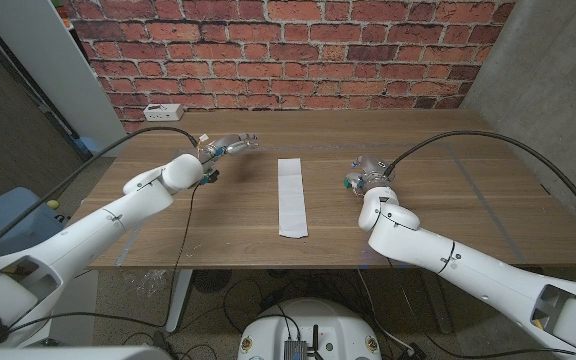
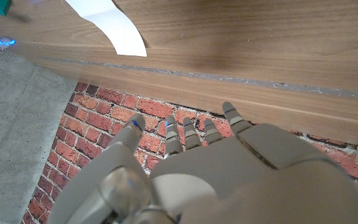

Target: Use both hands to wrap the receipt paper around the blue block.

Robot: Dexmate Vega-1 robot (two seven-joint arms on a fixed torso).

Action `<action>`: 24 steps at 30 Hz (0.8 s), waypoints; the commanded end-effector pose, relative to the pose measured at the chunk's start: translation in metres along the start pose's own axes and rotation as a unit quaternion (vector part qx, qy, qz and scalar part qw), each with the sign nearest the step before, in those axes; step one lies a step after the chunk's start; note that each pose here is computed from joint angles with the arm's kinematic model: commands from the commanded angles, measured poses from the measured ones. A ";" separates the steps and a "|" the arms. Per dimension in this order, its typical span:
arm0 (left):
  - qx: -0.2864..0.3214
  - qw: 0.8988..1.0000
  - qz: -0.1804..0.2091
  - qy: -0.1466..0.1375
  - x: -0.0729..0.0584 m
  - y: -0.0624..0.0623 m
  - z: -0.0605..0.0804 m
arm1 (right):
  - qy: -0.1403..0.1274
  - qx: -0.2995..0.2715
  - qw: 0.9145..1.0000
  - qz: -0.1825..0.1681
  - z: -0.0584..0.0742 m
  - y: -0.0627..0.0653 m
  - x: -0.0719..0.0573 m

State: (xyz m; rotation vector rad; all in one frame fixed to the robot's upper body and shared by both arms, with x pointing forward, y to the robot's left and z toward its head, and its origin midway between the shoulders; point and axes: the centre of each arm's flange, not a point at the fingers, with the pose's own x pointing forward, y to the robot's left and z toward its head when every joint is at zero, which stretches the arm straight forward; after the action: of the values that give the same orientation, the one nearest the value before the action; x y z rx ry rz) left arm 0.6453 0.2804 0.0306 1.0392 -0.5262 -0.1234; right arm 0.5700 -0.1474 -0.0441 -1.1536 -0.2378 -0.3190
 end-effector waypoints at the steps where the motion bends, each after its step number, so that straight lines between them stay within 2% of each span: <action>1: -0.006 1.000 0.006 -0.001 -0.003 0.001 -0.002 | 0.005 -0.041 0.999 0.019 0.004 0.002 0.001; 14: -0.008 1.000 0.009 0.000 -0.006 0.000 -0.003 | -0.006 -0.046 0.998 0.045 0.008 0.008 0.003; 24: -0.012 1.000 0.013 0.003 -0.011 -0.001 -0.006 | -0.005 -0.056 0.997 0.059 0.011 0.011 0.004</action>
State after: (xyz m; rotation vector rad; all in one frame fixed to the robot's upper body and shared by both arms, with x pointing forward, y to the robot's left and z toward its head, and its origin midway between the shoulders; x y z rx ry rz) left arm 0.6414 0.2853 0.0271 1.0185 -0.5330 -0.1114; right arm 0.5752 -0.1376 -0.0459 -1.2537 -0.1824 -0.2554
